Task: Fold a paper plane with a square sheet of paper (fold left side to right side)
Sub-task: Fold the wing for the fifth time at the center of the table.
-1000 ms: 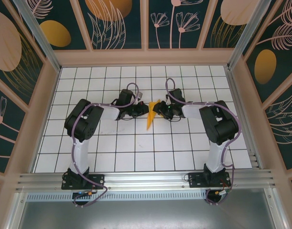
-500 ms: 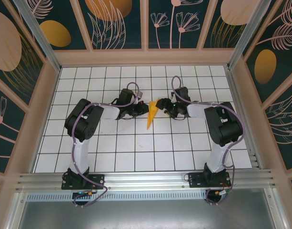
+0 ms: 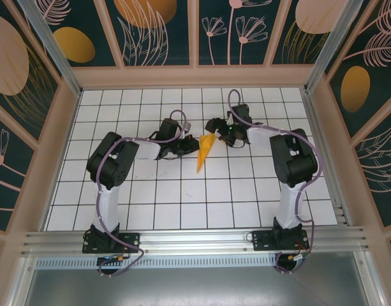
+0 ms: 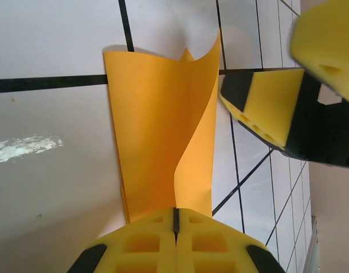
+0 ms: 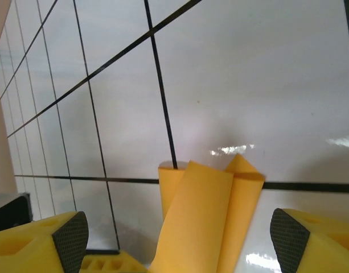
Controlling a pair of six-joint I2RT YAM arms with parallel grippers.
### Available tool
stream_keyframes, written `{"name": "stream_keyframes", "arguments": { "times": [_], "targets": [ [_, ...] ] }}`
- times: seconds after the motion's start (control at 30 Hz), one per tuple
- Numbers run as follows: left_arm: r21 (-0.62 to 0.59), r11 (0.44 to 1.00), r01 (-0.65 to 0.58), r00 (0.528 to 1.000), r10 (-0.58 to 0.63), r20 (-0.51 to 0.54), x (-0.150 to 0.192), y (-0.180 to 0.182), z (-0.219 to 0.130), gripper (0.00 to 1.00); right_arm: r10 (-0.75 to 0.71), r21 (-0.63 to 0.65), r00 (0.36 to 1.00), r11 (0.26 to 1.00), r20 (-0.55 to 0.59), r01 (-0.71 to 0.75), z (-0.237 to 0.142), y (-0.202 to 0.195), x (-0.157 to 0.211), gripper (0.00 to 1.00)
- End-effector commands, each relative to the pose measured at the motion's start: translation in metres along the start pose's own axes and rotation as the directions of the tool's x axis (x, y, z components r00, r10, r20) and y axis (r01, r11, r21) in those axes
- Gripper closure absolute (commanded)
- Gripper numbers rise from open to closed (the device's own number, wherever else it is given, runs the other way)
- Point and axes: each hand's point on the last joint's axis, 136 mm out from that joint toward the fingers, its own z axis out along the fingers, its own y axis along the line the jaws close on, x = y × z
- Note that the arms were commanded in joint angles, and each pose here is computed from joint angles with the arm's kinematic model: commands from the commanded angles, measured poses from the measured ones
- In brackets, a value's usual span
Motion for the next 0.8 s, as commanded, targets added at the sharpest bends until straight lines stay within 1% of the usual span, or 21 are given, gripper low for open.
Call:
{"name": "stream_keyframes", "arguments": {
  "times": [0.0,0.27,0.47,0.77],
  "targets": [
    [-0.008,1.000,-0.020,1.000,0.020,0.003,-0.004,0.004,0.004,1.00,-0.003,0.022,0.999,1.000,-0.032,0.004,0.010,0.000,0.003,0.14],
    [-0.008,1.000,-0.019,1.000,0.019,0.001,-0.003,0.004,0.004,1.00,-0.022,0.011,1.000,1.000,-0.021,0.022,0.011,0.009,-0.002,0.14],
    [-0.006,1.000,-0.017,1.000,0.017,0.001,-0.003,0.005,0.005,1.00,-0.033,0.007,0.999,0.999,-0.035,0.034,0.015,0.014,0.001,0.14],
    [-0.005,1.000,-0.017,1.000,0.017,0.001,-0.003,0.004,0.005,1.00,-0.018,0.067,0.998,0.997,-0.062,0.022,0.025,-0.002,0.007,0.14]
  ]
}}
